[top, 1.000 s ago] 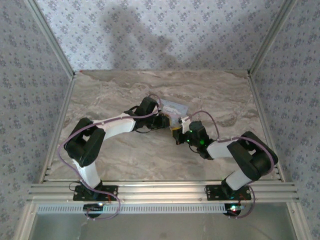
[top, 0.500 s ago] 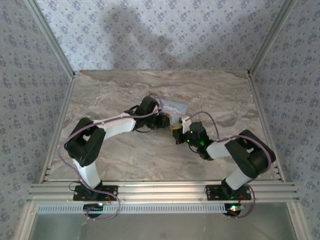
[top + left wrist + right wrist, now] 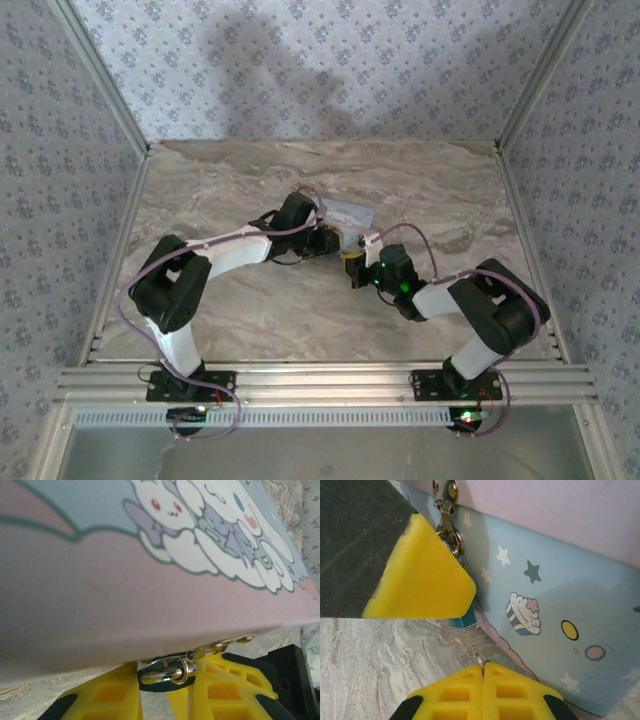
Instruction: Unlock a padlock with a key
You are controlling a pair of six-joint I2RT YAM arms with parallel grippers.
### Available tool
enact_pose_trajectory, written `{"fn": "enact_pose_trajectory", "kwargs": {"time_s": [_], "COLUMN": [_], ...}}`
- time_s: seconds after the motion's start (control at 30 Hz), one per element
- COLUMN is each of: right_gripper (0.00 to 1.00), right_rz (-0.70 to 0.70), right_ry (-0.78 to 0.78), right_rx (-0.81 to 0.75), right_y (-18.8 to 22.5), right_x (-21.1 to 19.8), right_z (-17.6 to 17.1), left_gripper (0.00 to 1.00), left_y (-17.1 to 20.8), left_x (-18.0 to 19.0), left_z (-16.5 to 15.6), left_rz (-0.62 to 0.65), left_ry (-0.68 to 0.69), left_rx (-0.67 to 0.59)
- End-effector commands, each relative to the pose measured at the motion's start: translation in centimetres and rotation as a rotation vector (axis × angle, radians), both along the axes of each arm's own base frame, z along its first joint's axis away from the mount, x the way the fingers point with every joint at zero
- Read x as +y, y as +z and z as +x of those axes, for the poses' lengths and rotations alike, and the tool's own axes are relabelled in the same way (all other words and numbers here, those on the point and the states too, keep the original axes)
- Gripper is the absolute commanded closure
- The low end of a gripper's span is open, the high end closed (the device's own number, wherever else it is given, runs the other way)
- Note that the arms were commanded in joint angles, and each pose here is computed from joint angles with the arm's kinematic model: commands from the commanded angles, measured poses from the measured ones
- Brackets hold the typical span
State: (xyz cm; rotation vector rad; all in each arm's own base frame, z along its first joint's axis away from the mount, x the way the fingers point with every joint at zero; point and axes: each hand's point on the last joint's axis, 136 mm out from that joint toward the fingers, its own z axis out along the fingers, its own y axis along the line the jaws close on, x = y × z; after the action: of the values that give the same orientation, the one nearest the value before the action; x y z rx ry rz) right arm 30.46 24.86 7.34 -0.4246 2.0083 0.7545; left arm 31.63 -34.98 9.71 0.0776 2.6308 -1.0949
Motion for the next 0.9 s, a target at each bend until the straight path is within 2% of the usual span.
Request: {"fn": "enact_pose_trajectory", "kwargs": {"time_s": [0.0,0.53,0.87], "right_gripper": [1.00,1.00,1.00], "right_rz": [0.087,0.126,0.146], "right_ry": [0.012,0.043,-0.001], "right_rx": [-0.107,-0.108,-0.101], "right_y": [3.7,4.5,4.3], "right_x": [1.2,2.1,0.5], "right_z": [1.4,1.9,3.0], "left_gripper": [0.80,0.80,0.80], "left_y": [1.0,0.5,0.7], "left_x": [-1.9,-2.0,-2.2], "left_z": [-0.8,-0.8,-0.9], "left_rz": [-0.037,-0.028,-0.028], "left_ry": [-0.059,-0.056,-0.063], "left_rx": [-0.005,0.002,-0.001]}}
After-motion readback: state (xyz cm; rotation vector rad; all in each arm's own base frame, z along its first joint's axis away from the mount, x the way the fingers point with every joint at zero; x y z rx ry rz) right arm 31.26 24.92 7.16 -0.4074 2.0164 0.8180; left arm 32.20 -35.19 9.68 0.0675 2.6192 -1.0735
